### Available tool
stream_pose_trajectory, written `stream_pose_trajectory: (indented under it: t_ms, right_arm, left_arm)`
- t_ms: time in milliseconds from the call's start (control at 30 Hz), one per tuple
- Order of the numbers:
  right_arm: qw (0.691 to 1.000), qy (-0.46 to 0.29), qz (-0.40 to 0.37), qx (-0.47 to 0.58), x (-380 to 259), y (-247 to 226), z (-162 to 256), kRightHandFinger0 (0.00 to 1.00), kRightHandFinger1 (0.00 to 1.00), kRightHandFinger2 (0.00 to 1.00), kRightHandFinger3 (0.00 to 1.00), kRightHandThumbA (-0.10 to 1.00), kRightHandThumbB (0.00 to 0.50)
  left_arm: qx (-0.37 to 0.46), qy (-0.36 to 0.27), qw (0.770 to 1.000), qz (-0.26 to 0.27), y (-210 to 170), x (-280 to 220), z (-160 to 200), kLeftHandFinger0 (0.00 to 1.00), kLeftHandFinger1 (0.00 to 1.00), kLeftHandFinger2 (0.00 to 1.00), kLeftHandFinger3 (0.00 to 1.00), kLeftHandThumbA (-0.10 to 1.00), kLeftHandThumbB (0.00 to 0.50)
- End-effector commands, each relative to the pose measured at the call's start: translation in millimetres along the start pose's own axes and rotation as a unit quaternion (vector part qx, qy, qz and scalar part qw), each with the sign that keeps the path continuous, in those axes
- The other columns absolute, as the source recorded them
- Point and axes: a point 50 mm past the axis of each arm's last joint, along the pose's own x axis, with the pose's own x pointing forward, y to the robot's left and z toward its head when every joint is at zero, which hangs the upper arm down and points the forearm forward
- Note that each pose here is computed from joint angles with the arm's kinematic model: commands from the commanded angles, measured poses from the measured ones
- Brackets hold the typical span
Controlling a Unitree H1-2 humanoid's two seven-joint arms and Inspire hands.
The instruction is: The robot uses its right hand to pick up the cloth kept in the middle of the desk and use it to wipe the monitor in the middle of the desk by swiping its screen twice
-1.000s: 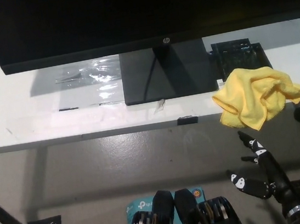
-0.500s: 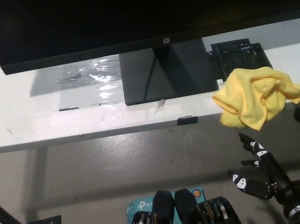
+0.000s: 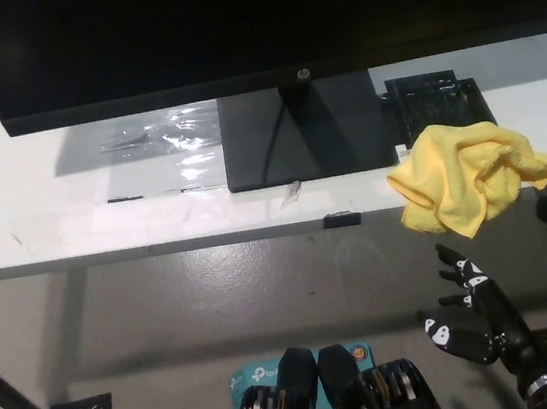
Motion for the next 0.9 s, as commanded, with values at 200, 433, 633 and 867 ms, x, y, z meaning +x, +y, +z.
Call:
stream_pose_trajectory:
  t_ms: [200,433,633,867]
  right_arm:
    - [1.000,-0.006,0.000,-0.001,5.0,-5.1,8.1,0.76,0.91,1.00,1.00,0.70,0.047]
    - [1.000,-0.007,-0.001,-0.013,5.1,-7.8,8.7,0.79,0.91,1.00,1.00,0.70,0.039]
    - [1.000,-0.010,0.004,-0.009,5.9,-7.9,9.8,0.77,0.92,1.00,1.00,0.70,0.039]
    - [1.000,-0.005,0.001,-0.009,6.0,-8.4,10.0,0.78,0.91,1.00,1.00,0.70,0.046]
  left_arm:
    - [-0.002,-0.005,1.000,0.013,3.7,1.3,10.0,0.68,0.65,0.05,0.02,0.77,0.500]
    - [-0.009,0.004,1.000,0.015,-0.3,1.9,9.8,0.66,0.63,0.00,0.00,0.75,0.500]
    - [-0.004,0.006,1.000,0.013,0.4,1.9,10.0,0.67,0.65,0.01,0.00,0.75,0.500]
    - [0.002,0.009,1.000,0.008,1.0,2.0,10.4,0.69,0.65,0.03,0.02,0.77,0.500]
